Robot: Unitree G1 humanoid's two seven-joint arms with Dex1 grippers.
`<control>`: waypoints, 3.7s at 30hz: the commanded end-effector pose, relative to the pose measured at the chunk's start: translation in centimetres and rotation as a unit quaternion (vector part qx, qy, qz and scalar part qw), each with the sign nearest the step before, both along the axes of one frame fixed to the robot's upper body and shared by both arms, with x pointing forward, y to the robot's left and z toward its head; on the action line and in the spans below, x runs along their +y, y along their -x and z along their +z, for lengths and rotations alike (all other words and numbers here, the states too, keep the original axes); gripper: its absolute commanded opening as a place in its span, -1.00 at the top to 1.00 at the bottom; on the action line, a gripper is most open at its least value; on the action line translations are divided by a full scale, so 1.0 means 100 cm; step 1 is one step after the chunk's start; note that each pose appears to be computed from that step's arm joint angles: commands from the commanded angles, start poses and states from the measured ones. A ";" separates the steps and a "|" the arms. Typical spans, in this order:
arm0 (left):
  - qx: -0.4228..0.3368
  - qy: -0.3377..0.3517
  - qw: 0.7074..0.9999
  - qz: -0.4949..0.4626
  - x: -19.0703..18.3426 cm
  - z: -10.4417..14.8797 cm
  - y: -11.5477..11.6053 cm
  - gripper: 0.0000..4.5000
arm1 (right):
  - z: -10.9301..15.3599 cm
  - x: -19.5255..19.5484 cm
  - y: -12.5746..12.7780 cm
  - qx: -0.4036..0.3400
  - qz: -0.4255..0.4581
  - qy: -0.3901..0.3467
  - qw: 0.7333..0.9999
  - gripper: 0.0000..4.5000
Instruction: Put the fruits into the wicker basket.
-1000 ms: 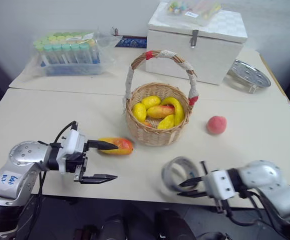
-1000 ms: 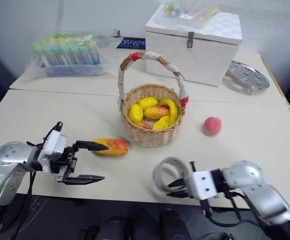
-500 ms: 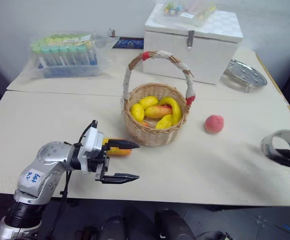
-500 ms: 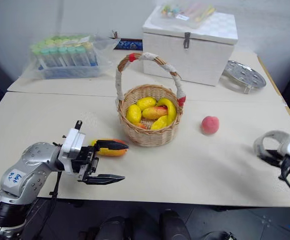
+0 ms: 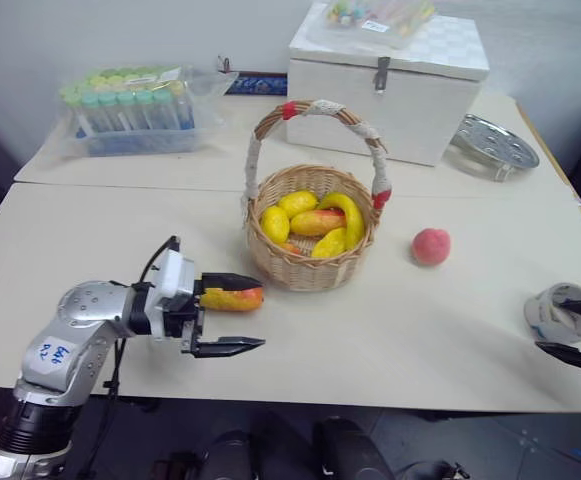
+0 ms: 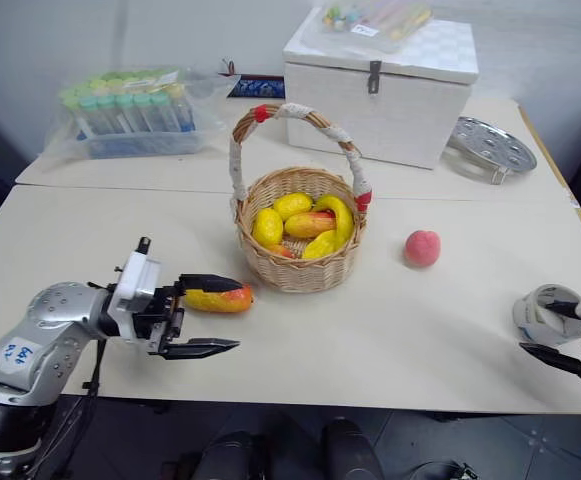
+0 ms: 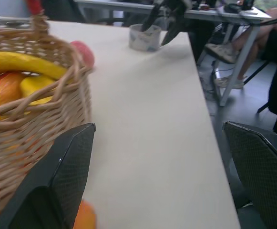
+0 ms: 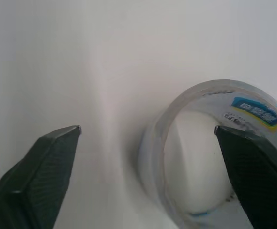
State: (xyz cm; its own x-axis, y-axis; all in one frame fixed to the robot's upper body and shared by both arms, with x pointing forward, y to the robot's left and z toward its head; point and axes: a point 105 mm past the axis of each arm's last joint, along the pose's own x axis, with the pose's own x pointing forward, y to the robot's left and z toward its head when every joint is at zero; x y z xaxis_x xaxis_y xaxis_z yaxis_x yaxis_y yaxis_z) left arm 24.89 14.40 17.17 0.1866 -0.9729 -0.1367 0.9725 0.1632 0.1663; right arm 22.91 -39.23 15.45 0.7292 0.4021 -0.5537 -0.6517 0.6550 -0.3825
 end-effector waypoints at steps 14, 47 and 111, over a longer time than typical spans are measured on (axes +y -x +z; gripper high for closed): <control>0.021 -0.113 0.947 0.300 0.194 -0.017 0.005 -1.00 | 0.032 0.215 0.013 -0.208 0.328 -0.176 0.904 -0.98; -0.032 -0.220 0.975 -0.005 0.030 -0.039 -0.072 -0.91 | 0.014 0.249 0.005 -0.224 0.274 -0.230 0.906 -0.99; -0.022 0.029 0.998 0.056 0.035 0.033 -0.026 -0.98 | 0.018 0.110 -0.101 -0.090 -0.130 -0.229 0.960 -1.00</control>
